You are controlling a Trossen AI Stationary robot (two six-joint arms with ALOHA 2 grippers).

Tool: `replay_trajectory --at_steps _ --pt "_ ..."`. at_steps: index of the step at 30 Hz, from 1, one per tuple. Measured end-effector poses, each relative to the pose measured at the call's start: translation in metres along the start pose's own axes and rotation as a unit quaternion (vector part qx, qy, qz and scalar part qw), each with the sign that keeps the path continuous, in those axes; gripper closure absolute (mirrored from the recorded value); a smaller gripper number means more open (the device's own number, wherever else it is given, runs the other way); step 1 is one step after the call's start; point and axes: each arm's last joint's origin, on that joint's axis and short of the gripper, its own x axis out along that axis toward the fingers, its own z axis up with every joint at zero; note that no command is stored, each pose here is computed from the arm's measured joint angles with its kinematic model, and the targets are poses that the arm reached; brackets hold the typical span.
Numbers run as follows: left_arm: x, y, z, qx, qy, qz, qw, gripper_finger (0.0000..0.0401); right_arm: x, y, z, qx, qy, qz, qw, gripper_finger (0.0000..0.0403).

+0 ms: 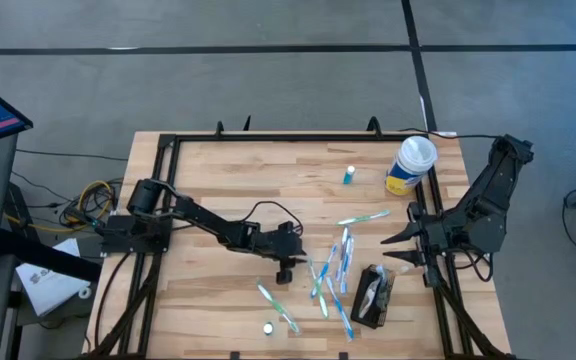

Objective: Pick & Place toothbrushing station
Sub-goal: Put the green toothbrush into the black wire organizer

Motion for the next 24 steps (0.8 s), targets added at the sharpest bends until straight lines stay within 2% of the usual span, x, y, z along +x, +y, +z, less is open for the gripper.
replay_trajectory --at_steps 3,5,13,20,24 --pt "0.0 0.0 0.0 0.0 0.0 0.001 1.0 0.0377 0.0 0.0 0.0 0.0 0.0 0.0 1.0 0.03" --pt "0.0 0.0 0.0 0.0 -0.001 0.006 1.0 0.0392 0.0 0.0 0.0 0.0 0.0 0.0 1.0 0.03" --pt "0.0 0.001 0.001 0.0 -0.007 0.012 1.0 0.0401 0.0 0.0 0.0 0.0 0.0 0.0 1.0 0.03" --pt "-0.002 -0.002 0.012 -0.004 -0.059 0.001 0.998 0.0401 0.0 0.0 0.0 0.0 0.0 0.0 1.0 0.03" --pt "-0.016 -0.004 0.027 0.016 -0.089 0.005 0.996 0.0401 0.0 0.0 0.0 0.008 0.0 0.0 1.0 0.03"
